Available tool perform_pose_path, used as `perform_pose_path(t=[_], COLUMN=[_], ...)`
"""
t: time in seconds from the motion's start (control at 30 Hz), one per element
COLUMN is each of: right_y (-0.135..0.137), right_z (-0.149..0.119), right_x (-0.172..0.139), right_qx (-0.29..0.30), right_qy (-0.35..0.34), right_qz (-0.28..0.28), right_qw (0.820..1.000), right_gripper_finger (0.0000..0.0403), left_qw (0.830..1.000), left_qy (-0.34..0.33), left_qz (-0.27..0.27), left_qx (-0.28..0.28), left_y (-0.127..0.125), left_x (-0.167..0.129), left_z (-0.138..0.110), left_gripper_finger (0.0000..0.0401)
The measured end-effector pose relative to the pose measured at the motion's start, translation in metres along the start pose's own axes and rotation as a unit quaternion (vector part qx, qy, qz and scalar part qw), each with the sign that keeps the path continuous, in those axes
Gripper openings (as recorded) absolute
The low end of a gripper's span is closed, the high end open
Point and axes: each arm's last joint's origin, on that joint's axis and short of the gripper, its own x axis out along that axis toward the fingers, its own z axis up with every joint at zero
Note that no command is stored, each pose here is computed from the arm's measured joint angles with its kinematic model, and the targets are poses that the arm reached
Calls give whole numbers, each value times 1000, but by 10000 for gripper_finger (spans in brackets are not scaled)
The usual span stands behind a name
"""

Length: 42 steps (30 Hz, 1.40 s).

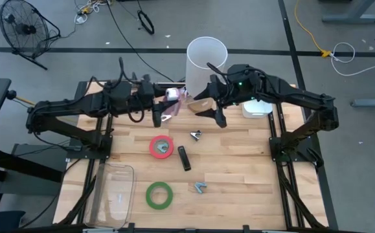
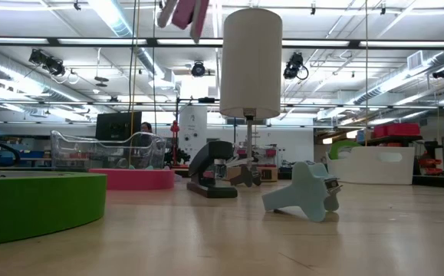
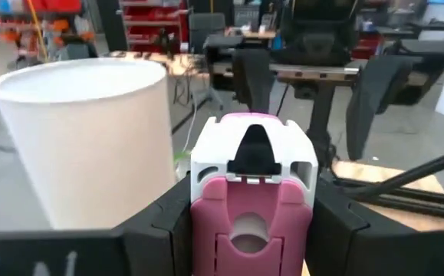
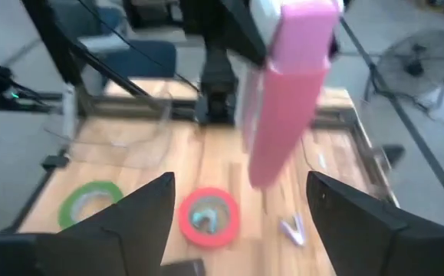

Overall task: Pick and place Stapler, Stapler remover, tape
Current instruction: Put the pink stapler into the top transparent bin

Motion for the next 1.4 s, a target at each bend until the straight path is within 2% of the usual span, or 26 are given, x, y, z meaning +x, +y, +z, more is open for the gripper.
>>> perform_pose_path(t=[0.3,0.43,0.6,0.8,0.93,1.17,1.4], right_y=[-1,-1,-1,4,8,13,16], right_z=[-14,-15,-8,13,22,25,26], right_x=[-1,-2,-2,-15,-32,-63,-77], right_qx=[-3,-5,4,24,18,14,20], right_qy=[79,83,48,-64,-112,-136,-147], right_qz=[-38,-42,-38,31,40,14,15], right_qw=[996,996,998,997,993,991,989], right_gripper_finger=[285,285,282,275,264,236,213], left_qw=[997,994,988,979,972,957,938], left_qy=[71,102,141,183,202,238,270], left_qz=[11,26,61,94,115,159,211], left_qx=[8,4,3,-8,-20,-40,-54], left_y=[14,23,39,63,80,106,131], left_x=[1,2,2,0,-2,-9,-18], left_z=[-14,-19,-27,-34,-38,-45,-53], left_gripper_finger=[175,175,175,175,175,175,175])
